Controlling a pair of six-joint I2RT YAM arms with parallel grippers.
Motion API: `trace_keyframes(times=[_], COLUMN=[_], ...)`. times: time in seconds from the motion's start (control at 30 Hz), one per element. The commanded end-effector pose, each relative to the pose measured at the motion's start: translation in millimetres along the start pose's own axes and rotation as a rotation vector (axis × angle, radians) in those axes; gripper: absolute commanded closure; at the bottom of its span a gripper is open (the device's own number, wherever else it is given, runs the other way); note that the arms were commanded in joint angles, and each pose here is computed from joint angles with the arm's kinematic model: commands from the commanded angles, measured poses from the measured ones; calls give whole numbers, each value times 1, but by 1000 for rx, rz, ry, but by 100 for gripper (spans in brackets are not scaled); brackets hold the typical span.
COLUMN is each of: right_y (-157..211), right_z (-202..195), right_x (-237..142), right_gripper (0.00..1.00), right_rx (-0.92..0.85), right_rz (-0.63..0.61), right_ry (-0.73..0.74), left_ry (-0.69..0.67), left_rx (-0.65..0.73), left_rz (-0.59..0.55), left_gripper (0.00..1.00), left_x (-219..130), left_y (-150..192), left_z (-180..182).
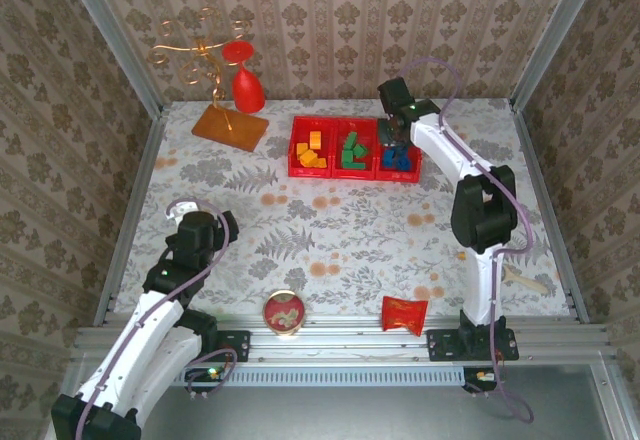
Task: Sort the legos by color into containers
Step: Place the lego in the container.
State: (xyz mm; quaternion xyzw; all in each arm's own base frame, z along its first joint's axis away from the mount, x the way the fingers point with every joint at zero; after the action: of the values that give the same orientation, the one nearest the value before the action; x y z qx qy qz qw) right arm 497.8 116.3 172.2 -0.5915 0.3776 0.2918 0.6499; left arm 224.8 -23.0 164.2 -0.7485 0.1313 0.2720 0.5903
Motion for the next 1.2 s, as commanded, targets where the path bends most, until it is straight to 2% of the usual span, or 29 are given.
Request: trace_keyframes(times=[0.0, 0.6, 0.83, 1.17], right_y=[3, 4, 3, -3], right_z=[-1, -12, -14, -19], right_x=[9, 45, 41, 13], right_gripper=[72, 65, 57, 54], right_rx=[-22, -20, -18, -5], right_rz=[39, 89, 83, 33], right_ry=[6, 40, 41, 30], left_ry=[7, 21, 24, 27], left_rx=[-20, -16, -20, -20], left_rz=[-7, 20, 21, 20], left_gripper=[0, 0, 0, 0], left_x=[-1, 2, 2, 2], left_y=[-4, 0, 0, -1], left_z=[-1, -4, -5, -5])
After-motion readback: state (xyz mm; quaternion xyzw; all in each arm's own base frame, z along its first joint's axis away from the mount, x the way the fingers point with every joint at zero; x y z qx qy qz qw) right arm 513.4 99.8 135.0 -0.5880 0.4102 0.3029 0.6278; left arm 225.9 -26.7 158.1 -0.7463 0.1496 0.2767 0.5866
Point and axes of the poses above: each hand's point on the last joint's axis, 136 mm out from that joint toward the fingers, its own x axis out along the fingers, its own z axis along the line the jaws close on, y = z × x, the point moved 3 cm from there along -x, back along the fingers, and after that the axes turned 2 degrees about x, right-handed, at the moved point
